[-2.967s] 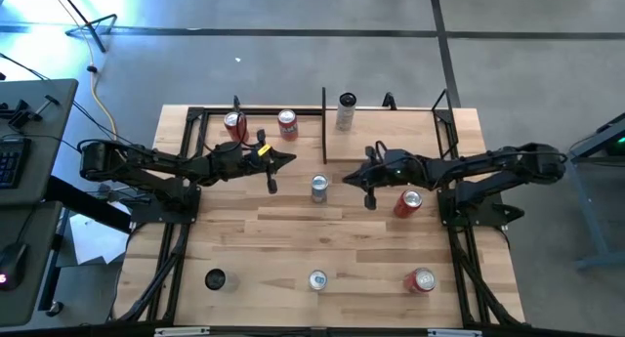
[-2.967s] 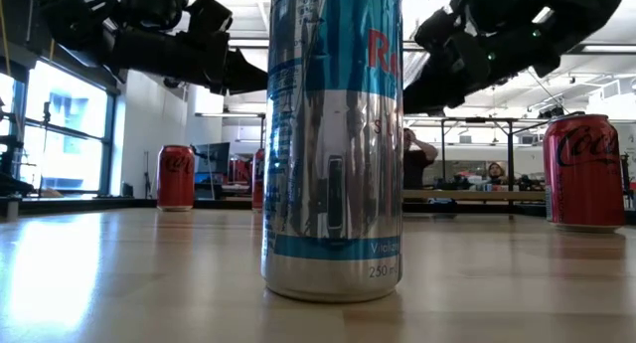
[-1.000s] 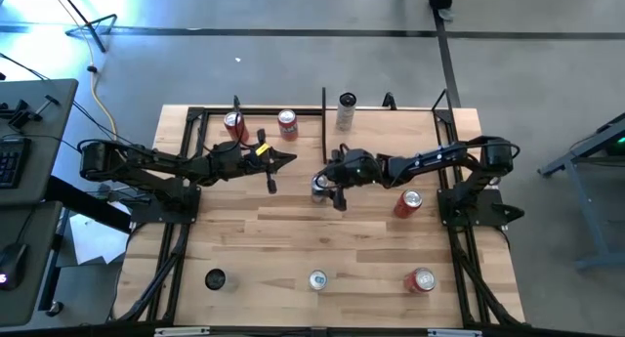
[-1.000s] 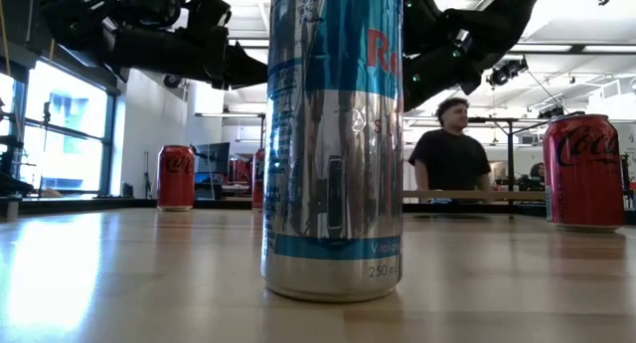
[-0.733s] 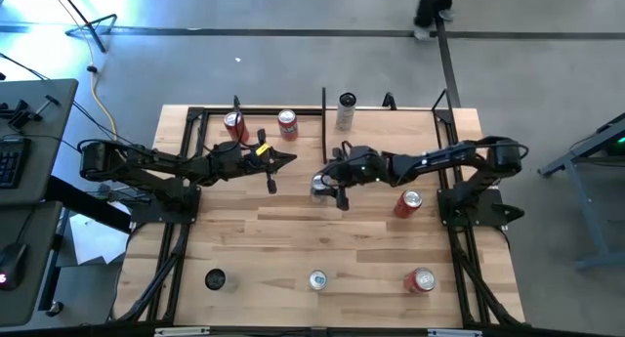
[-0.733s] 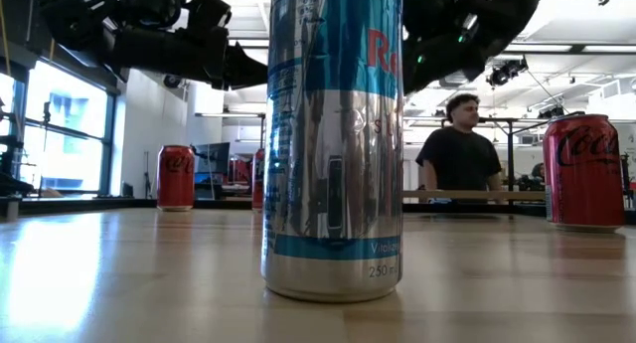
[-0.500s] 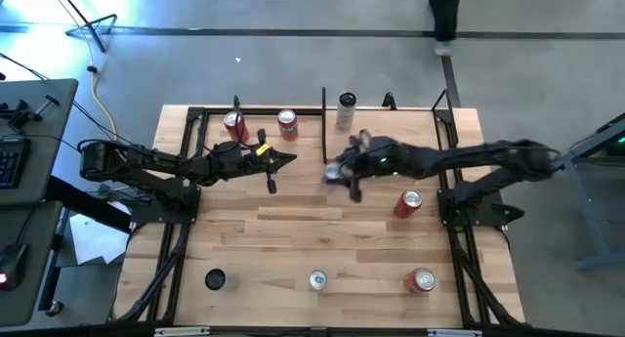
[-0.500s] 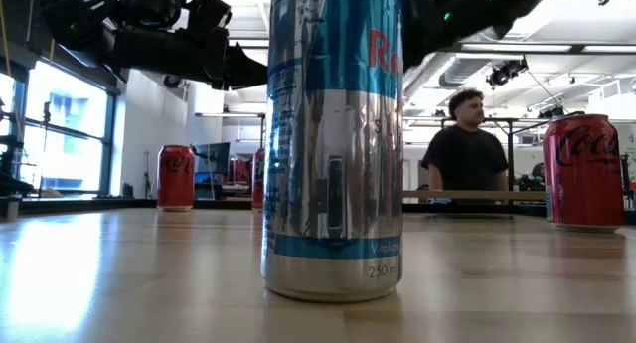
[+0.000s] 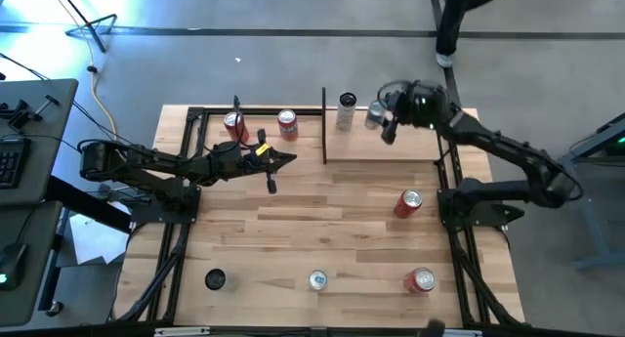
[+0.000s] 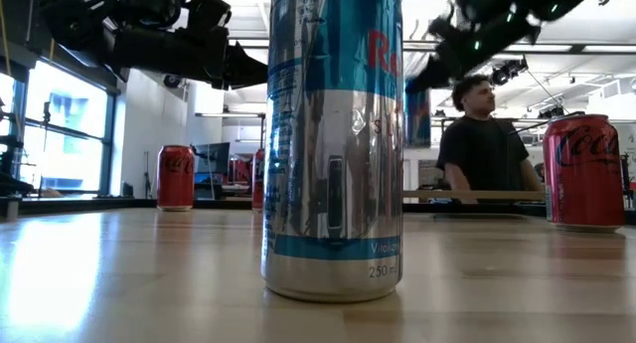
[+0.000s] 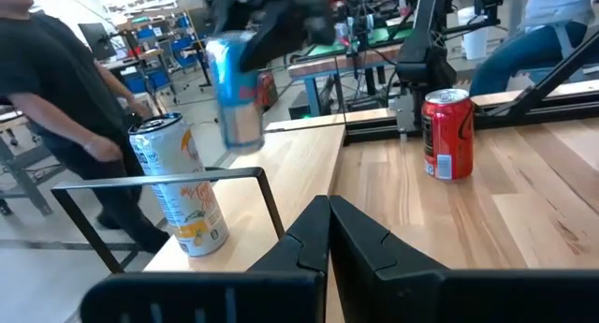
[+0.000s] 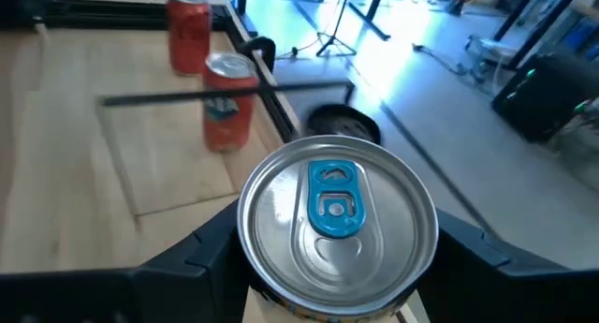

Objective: Place canned beverage on shelf
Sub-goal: Put the top blue soda can on the shelf

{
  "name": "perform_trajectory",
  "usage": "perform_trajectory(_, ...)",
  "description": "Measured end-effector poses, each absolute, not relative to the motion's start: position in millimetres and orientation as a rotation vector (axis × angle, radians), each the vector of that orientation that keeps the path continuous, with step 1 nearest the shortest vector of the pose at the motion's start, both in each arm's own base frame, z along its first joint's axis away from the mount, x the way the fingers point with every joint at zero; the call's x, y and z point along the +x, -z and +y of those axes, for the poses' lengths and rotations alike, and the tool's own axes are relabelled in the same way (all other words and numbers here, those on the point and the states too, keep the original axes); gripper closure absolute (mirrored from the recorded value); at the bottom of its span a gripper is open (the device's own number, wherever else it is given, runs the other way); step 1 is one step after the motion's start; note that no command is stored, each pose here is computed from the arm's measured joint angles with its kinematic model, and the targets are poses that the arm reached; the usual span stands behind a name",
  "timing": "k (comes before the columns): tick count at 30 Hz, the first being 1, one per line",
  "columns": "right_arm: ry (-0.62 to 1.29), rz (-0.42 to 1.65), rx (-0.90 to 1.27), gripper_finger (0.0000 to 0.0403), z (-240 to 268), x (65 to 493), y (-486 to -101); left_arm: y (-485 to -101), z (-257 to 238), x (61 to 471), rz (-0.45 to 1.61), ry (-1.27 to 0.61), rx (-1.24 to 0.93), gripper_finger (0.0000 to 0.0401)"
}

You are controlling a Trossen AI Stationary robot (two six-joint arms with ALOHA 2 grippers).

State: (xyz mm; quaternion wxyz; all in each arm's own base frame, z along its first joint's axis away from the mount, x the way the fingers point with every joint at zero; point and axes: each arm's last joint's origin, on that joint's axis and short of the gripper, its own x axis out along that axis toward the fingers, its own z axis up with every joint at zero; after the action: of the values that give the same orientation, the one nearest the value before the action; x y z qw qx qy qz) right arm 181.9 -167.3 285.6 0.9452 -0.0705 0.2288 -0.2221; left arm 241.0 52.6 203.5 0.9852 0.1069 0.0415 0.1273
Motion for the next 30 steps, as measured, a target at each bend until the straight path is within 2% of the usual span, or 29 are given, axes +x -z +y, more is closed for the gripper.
perform_trajectory(5,0.424,0.46,-0.061,0.0183,-211.8,173.4,-260.0,-203.5,52.8,240.9,0.085,-0.257,0.224,0.0401)
perform_trajectory(11,0.423,0.476,-0.007,0.0183,-237.4,173.9,-234.2,-203.5,52.8,240.9,0.087,-0.256,0.237,0.0401)
perform_trajectory(17,0.416,0.484,0.018,0.0183,-246.4,179.5,-219.5,-203.5,52.8,240.9,0.087,-0.256,0.24,0.0401)
perform_trajectory(27,0.422,0.47,0.048,0.0183,-249.3,181.7,-216.3,-203.5,52.8,240.9,0.086,-0.257,0.235,0.0401)
perform_trajectory(30,0.423,0.473,0.055,0.0162,-248.8,182.2,-215.9,-203.5,52.8,240.9,0.086,-0.256,0.234,0.0401)
